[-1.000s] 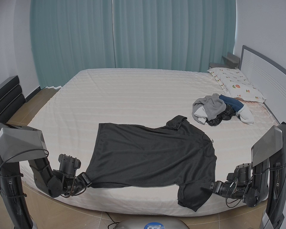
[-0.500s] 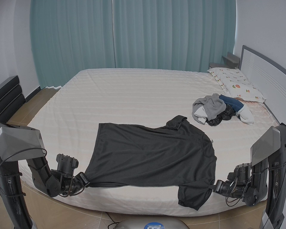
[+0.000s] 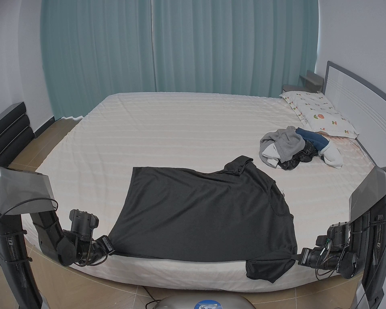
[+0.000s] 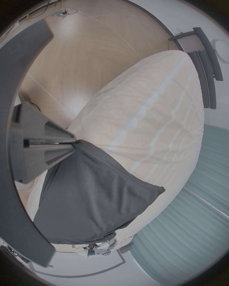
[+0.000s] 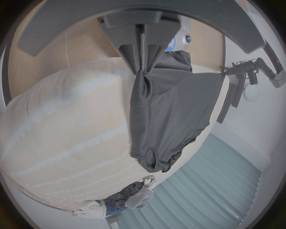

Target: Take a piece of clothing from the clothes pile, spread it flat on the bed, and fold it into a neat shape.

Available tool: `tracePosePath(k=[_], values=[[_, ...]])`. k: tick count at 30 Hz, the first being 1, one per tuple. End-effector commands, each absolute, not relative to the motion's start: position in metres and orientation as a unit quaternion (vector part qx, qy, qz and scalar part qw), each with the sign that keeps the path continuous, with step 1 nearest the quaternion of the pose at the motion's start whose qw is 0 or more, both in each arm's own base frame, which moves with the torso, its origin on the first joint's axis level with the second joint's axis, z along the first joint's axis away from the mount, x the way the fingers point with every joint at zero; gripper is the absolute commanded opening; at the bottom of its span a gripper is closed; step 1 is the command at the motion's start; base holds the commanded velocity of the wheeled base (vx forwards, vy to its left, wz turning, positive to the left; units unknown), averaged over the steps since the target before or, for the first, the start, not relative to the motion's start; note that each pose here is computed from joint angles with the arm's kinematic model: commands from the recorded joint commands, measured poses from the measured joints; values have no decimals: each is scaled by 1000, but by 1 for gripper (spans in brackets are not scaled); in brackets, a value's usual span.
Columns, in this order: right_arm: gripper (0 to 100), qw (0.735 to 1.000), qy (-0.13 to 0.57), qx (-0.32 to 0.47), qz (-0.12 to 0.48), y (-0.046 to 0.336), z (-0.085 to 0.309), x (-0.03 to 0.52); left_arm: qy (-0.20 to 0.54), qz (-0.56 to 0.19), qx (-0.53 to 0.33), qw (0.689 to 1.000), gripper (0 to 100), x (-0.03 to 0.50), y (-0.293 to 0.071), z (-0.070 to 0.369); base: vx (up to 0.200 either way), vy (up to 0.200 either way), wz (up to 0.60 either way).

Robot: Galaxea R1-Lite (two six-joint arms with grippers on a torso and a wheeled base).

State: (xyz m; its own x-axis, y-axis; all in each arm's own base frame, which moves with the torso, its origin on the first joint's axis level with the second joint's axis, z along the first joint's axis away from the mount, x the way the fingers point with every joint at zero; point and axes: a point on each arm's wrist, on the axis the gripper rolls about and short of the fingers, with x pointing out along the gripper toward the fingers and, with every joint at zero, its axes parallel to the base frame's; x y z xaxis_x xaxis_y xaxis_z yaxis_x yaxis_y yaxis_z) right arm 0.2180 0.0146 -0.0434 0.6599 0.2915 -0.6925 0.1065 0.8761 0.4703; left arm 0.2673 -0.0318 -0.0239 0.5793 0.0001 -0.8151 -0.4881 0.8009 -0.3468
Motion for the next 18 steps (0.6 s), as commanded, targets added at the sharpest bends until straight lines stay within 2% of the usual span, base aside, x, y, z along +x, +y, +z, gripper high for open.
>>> tracePosePath(k=[1, 12, 13, 14, 18], values=[[0, 876, 418, 235, 59, 15, -44, 212, 440, 149, -274, 842, 0, 265, -29, -26, 0, 0, 0], [0, 872, 427, 232, 61, 16, -49, 212, 450, 144, -257, 843, 0, 261, -29, -29, 0, 0, 0], [0, 871, 427, 234, 62, 16, -49, 212, 450, 144, -258, 842, 100, 261, -29, -29, 0, 0, 0], [100, 871, 427, 235, 61, 16, -49, 212, 450, 144, -258, 843, 100, 261, -29, -29, 0, 0, 0], [100, 871, 426, 236, 62, 16, -49, 212, 450, 144, -258, 843, 100, 260, -29, -29, 0, 0, 0]])
